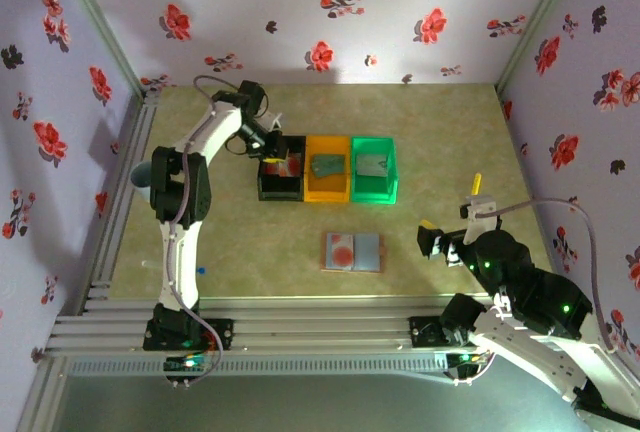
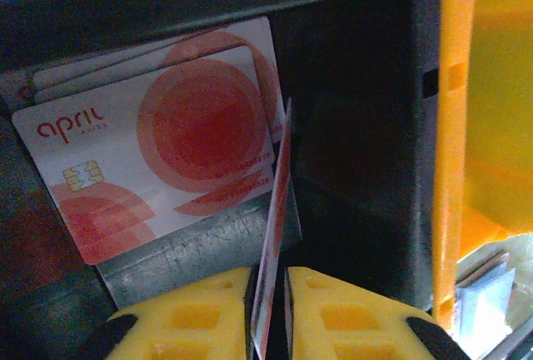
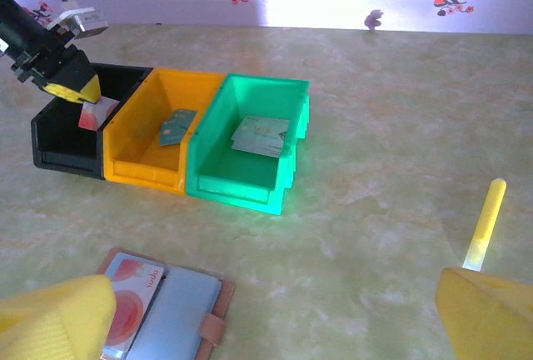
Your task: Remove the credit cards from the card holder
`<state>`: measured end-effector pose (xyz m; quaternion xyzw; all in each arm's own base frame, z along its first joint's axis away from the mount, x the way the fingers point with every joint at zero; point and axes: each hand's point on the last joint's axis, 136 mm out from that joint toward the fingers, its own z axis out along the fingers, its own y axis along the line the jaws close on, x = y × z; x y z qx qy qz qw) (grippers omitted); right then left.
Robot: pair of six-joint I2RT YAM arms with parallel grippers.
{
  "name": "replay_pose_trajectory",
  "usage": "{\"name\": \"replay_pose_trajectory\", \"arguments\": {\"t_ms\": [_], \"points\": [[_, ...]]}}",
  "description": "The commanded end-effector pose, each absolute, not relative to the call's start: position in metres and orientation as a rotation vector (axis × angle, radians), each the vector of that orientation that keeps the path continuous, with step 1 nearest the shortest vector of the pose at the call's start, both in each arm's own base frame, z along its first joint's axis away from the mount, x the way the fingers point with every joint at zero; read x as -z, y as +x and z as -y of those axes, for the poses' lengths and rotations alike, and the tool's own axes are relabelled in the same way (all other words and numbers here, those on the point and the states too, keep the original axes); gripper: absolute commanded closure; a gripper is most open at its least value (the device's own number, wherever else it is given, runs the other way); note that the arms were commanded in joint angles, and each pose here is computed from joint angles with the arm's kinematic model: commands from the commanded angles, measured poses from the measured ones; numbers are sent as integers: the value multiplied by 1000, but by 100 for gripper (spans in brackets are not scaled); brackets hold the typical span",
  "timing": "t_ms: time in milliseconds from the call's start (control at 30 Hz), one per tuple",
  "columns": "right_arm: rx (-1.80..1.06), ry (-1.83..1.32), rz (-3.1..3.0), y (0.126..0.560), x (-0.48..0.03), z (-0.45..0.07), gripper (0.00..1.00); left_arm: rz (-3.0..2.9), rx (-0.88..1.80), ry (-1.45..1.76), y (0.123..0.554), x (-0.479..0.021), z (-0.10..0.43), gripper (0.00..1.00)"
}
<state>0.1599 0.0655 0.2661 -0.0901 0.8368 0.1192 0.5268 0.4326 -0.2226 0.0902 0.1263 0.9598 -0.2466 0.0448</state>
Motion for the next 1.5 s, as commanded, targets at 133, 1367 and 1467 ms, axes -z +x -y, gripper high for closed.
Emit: {"name": "replay_pose_trajectory", "arguments": {"t_ms": [133, 1367, 1467], "points": [[-263, -208, -1984, 160, -266, -60, 1, -2933, 732, 400, 434, -97, 222, 77], [-263, -200, -1980, 159, -266, -58, 1, -2365, 641, 292, 413, -322, 223, 39], [-266, -205, -1980, 159, -266, -59, 1, -2292, 577, 266, 391, -333, 219, 28]]}}
